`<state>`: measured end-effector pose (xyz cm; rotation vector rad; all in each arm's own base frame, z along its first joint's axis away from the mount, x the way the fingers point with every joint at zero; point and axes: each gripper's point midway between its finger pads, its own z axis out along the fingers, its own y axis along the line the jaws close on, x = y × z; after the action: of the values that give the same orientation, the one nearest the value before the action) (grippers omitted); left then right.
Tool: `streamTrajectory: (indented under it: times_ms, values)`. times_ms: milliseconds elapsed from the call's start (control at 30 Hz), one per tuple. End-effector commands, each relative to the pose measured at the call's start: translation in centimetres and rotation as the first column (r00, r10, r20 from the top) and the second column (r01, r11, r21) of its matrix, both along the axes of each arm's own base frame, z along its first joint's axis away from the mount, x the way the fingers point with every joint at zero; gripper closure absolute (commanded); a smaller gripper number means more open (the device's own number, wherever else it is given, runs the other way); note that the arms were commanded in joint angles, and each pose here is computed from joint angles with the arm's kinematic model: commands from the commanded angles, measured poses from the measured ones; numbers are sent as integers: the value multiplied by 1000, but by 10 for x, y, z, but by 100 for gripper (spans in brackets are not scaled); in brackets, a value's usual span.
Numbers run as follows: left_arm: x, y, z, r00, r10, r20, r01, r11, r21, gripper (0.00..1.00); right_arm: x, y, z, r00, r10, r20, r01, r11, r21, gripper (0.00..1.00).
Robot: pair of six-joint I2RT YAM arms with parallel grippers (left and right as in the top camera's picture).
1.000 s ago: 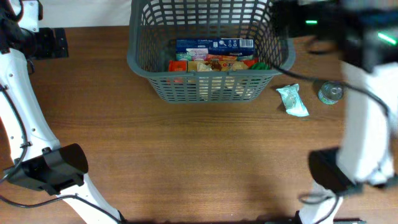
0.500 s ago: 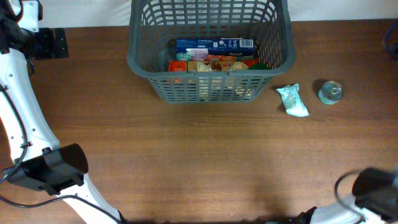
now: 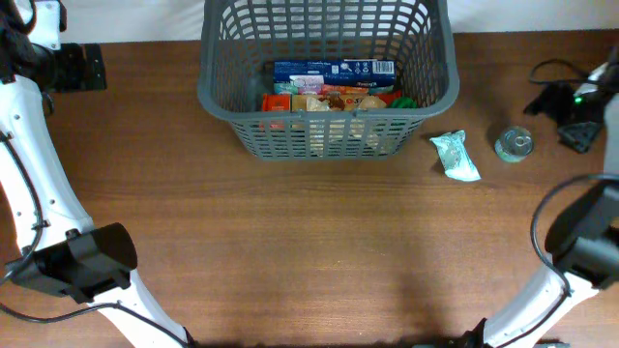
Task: Pack container
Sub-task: 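Move the right gripper over the tin can, then grasp the tin can with the right gripper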
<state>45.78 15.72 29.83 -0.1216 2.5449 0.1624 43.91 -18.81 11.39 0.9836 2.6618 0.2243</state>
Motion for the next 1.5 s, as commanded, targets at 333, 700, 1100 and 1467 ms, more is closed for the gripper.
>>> streamTrajectory:
  times_ms: [333,700,1100,1467]
  values:
    - [1,0,-3,1000,10,0,-10,1000,-22,1,25,4,-46,995,61,-76,-71,987,-144,1]
    - [1,0,-3,1000,10,0,-10,1000,-22,1,26,-1,-76,991,54,-119,-71,987,-144,1]
    - [1,0,-3,1000,10,0,-10,1000,-22,1,18,7,-106,980,66,-189,-88,990,-109,5]
    - [1,0,-3,1000,10,0,-10,1000,-22,1,15,9,-110,975,66,-210,-90,990,-106,16]
